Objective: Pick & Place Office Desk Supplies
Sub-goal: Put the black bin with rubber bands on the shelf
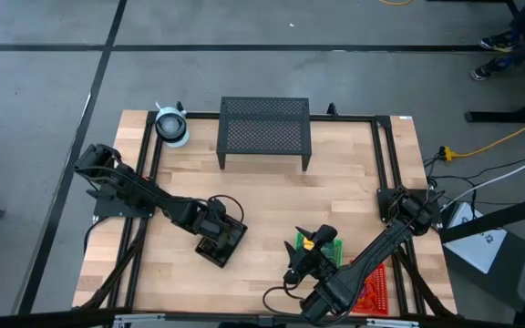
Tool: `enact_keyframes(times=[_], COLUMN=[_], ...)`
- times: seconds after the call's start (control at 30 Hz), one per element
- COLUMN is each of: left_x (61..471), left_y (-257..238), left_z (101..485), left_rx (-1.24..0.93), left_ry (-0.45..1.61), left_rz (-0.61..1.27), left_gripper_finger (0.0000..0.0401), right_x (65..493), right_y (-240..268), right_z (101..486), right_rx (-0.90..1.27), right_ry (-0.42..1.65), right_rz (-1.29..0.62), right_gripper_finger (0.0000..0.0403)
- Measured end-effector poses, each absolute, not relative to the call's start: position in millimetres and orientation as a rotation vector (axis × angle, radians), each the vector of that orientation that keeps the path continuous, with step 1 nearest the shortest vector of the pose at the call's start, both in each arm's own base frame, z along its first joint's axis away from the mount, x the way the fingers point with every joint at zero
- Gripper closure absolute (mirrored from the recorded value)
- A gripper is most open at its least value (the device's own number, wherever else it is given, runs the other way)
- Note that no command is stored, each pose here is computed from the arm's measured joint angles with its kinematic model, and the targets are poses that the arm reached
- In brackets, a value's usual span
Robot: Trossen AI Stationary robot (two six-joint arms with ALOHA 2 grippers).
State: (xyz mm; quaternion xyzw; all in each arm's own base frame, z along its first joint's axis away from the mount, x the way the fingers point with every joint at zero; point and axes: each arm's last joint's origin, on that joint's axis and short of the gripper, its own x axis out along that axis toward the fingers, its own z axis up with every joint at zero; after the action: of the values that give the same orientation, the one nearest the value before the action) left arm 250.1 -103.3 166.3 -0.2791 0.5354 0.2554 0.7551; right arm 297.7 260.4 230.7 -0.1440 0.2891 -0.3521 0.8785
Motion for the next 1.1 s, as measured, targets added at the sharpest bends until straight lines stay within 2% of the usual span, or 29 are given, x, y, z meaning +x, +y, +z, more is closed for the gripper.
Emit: enact_keyframes(times=[0.1,0.27,0.43,0.6,0.9,1.1], left_x=[248.6,246.7,242.7,230.1,215.8,212.5], left_y=[-101.9,-100.7,-98.4,-88.8,-30.2,30.0], left_z=[166.1,180.1,219.2,264.9,335.2,357.2], left_rx=[-0.583,-0.590,-0.624,-0.609,-0.557,-0.555], left_ry=[1.180,1.145,1.063,0.977,0.781,0.739], left_rz=[0.563,0.526,0.482,0.525,0.590,0.664], left_gripper_finger=[0.0392,0.0399,0.0399,0.0399,0.0399,0.0399], right_x=[297.8,297.8,299.6,301.4,303.1,304.7], right_y=[260.2,260.2,258.3,257.3,258.1,258.4], right_z=[230.7,230.7,230.6,230.4,230.6,232.5], right_rx=[-0.300,-0.301,-0.299,-0.300,-0.296,-0.350], right_ry=[0.603,0.603,0.608,0.615,0.589,0.524], right_rz=[-0.734,-0.734,-0.740,-0.739,-0.737,-0.737], right_gripper_finger=[0.0140,0.0140,0.0140,0.0140,0.0140,0.0140])
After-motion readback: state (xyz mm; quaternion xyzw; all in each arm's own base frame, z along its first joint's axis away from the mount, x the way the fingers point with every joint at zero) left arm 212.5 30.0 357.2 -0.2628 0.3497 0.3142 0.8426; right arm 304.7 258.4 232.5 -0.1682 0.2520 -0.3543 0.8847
